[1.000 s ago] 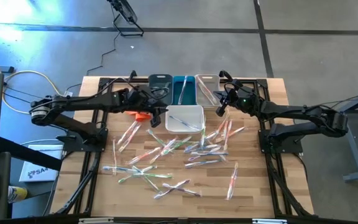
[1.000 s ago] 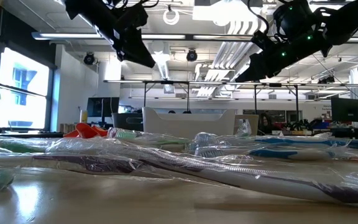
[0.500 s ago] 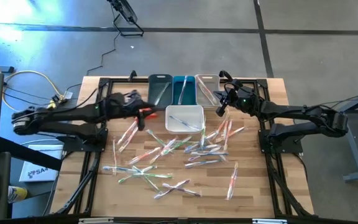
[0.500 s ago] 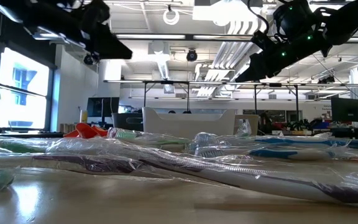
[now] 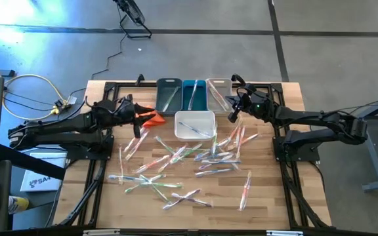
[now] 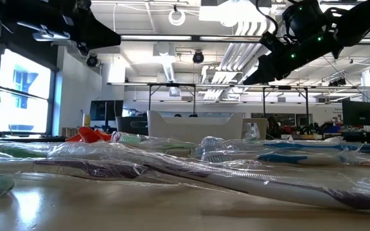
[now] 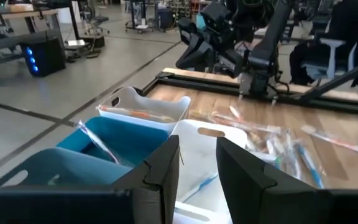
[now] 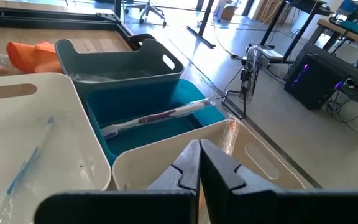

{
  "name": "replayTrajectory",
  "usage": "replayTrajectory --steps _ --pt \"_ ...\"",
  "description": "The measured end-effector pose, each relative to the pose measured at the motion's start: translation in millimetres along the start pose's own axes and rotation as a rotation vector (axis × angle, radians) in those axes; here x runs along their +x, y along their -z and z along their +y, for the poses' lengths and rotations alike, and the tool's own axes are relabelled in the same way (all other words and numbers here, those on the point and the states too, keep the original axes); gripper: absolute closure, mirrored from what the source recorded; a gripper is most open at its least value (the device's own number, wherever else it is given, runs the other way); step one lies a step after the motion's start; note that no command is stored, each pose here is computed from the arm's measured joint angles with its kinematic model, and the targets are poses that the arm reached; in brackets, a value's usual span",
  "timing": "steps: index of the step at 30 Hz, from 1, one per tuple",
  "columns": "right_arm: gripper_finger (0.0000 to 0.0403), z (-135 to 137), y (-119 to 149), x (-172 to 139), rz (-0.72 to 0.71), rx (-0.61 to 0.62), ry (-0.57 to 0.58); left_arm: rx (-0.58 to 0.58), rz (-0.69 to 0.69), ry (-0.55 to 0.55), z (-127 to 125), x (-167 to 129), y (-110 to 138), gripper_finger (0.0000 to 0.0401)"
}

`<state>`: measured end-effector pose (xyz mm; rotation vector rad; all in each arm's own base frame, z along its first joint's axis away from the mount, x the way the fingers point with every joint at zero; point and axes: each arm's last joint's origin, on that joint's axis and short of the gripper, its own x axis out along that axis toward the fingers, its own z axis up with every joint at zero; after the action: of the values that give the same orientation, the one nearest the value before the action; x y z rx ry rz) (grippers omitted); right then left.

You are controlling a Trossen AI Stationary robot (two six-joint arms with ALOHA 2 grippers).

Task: Pick & Place Toothbrushes
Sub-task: Put the orange toothbrush into the gray bin

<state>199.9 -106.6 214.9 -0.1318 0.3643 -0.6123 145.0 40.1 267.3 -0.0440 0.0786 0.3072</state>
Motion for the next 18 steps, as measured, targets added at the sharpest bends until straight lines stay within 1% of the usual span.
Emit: replayTrajectory --steps 3,10,14,18 --pt "0.04 0.1 0.2 0.0 0.002 0.003 -0.001 -0.021 0.005 0.0 0.0 0.1 0.5 0.0297" --pt "0.04 -0.2 -0.4 0.0 -0.004 -0.002 0.001 -0.024 0.013 0.0 0.0 0.3 1.3 0.0297" --pt "0.04 -1.0 -4.8 -0.1 -0.049 0.007 0.01 -0.046 0.015 0.007 -0.2 0.3 1.5 0.0297" --pt "0.04 -1.4 -6.8 -0.2 -0.07 0.017 0.013 -0.046 0.059 0.005 -0.1 1.4 5.8 0.0297"
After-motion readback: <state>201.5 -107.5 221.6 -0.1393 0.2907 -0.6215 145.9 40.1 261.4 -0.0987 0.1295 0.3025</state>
